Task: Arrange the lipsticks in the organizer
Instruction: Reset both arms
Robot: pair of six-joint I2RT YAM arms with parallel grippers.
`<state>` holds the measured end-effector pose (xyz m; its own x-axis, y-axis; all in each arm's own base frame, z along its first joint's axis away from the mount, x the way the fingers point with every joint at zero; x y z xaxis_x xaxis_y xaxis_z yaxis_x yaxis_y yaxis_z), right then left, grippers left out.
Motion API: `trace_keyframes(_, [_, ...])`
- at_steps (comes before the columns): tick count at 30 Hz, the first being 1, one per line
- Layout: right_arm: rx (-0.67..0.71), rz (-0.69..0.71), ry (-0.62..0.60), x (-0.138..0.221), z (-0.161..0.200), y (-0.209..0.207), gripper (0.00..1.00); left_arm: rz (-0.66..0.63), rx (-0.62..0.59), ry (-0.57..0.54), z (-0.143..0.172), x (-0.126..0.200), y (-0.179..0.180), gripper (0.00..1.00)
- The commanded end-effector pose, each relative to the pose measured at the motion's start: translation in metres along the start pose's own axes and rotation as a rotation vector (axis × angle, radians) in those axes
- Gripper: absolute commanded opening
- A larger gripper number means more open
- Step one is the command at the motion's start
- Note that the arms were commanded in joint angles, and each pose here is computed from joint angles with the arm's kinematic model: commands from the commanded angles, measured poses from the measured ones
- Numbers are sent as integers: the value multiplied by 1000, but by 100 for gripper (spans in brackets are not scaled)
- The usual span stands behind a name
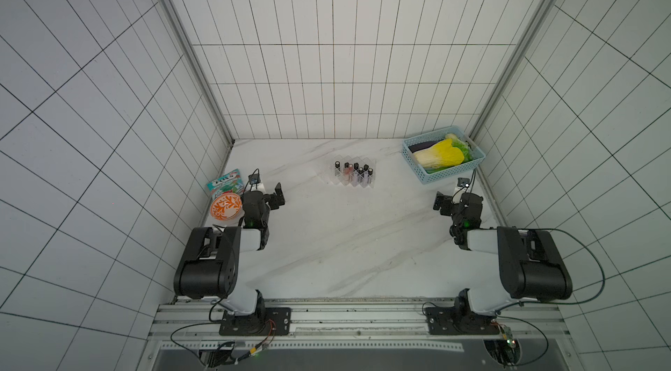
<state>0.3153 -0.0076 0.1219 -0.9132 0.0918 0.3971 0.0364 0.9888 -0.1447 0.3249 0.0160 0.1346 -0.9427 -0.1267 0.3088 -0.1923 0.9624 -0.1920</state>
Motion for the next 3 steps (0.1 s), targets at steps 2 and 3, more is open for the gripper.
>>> trace_keyframes(2, [-16,-3,-29,-1,-6,-2,99,14,6,-14,-6,-2,-2,98])
trace_keyframes(3, [-19,-6,-27,-2,-6,-2,99,14,6,-15,-6,-2,-2,98])
Point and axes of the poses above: each gripper's point midway between its finger pads, its own x axis back along the fingers, its own y axis along the line the jaws close on, z = x × y, the point moved 9 cm from there along x, back along the fingers, and after that the axes turned 7 degrees about x, right-handed, at the moved point
